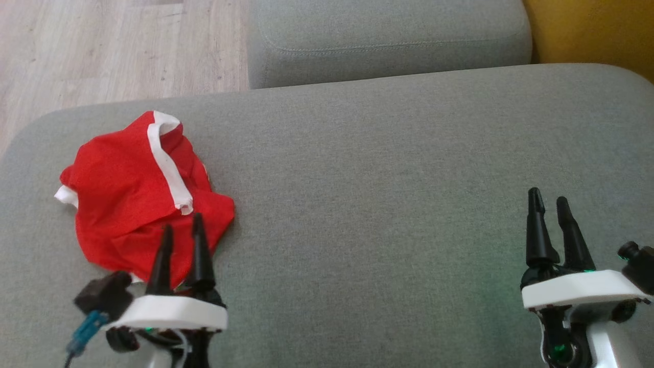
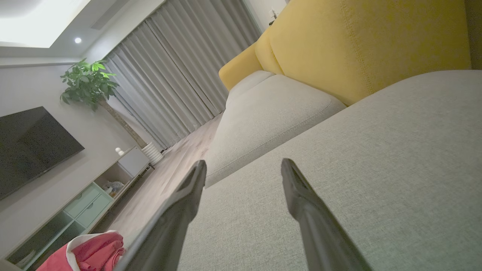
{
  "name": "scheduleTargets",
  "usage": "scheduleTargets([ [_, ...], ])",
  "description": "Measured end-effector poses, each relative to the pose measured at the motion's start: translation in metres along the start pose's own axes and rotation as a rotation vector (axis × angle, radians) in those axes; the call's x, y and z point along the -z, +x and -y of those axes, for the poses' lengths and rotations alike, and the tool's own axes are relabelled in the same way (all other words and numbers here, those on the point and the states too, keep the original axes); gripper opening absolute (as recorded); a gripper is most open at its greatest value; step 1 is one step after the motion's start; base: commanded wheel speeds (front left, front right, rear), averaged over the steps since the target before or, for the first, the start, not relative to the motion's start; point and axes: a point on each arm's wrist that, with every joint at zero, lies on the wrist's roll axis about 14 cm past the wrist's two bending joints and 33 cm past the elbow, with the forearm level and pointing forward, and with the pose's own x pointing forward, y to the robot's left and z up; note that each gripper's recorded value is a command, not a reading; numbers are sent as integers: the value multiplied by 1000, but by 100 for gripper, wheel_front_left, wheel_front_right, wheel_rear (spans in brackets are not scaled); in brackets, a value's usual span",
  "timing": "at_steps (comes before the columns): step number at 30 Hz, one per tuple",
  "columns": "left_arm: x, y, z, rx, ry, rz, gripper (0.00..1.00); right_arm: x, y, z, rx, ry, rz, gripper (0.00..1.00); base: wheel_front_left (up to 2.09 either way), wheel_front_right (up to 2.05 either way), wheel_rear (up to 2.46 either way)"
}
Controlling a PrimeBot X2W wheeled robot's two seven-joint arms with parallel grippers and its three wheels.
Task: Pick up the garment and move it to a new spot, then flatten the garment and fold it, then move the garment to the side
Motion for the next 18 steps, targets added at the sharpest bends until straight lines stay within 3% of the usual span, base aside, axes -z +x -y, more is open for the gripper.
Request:
scheduleTargets([
  [18, 21, 5, 32, 120, 363, -42, 100, -7, 0, -13, -55, -292, 38, 100, 0, 0, 0],
])
